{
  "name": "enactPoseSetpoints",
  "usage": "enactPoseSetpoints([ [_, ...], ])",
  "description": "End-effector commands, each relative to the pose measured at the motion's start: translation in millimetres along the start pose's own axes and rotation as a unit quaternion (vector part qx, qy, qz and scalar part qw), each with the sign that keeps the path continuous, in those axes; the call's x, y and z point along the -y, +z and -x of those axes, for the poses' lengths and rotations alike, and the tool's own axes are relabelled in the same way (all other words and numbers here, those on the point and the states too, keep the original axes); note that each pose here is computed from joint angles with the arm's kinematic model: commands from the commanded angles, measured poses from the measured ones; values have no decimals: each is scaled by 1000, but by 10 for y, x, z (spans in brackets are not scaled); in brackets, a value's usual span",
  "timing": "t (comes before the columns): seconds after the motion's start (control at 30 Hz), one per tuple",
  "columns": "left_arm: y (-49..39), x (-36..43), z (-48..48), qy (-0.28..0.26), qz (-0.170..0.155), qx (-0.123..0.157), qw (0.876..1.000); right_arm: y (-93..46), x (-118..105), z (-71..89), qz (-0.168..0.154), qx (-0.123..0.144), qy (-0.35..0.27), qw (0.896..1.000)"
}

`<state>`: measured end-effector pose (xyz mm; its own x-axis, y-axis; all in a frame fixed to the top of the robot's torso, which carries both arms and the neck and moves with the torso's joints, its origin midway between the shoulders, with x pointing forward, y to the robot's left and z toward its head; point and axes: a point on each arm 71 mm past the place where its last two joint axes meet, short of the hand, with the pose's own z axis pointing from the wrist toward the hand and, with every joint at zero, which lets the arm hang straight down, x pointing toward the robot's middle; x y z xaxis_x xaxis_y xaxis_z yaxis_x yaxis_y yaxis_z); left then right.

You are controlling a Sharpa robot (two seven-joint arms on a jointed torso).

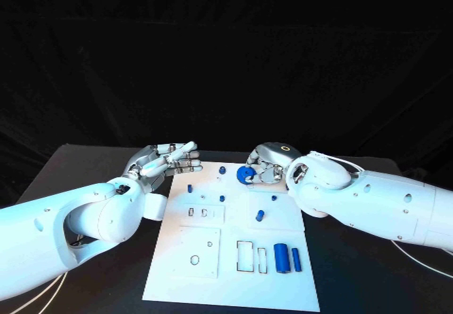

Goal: Assemble the parts on the task board

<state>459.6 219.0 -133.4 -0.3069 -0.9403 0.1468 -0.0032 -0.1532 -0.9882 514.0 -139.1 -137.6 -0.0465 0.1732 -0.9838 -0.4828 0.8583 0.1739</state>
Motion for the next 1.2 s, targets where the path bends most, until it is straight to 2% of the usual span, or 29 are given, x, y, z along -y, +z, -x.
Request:
enactPoseSetpoints([
  [0.03, 8, 9, -33, -5, -3, -11, 1000, 42, -113, 40, 3, 32, -24, 999],
  [0.23, 12, 7, -39, -5, -3, -12, 1000, 150, -309, 14, 16, 40, -27, 999],
  [0.53, 17, 5, -54, -6, -3, -13, 1000, 278, -491, -96, 29, 35, -25, 999],
  [1.2, 27, 0, -82, -7, -3, -17, 1000, 418, -615, -314, 35, 10, -20, 999],
])
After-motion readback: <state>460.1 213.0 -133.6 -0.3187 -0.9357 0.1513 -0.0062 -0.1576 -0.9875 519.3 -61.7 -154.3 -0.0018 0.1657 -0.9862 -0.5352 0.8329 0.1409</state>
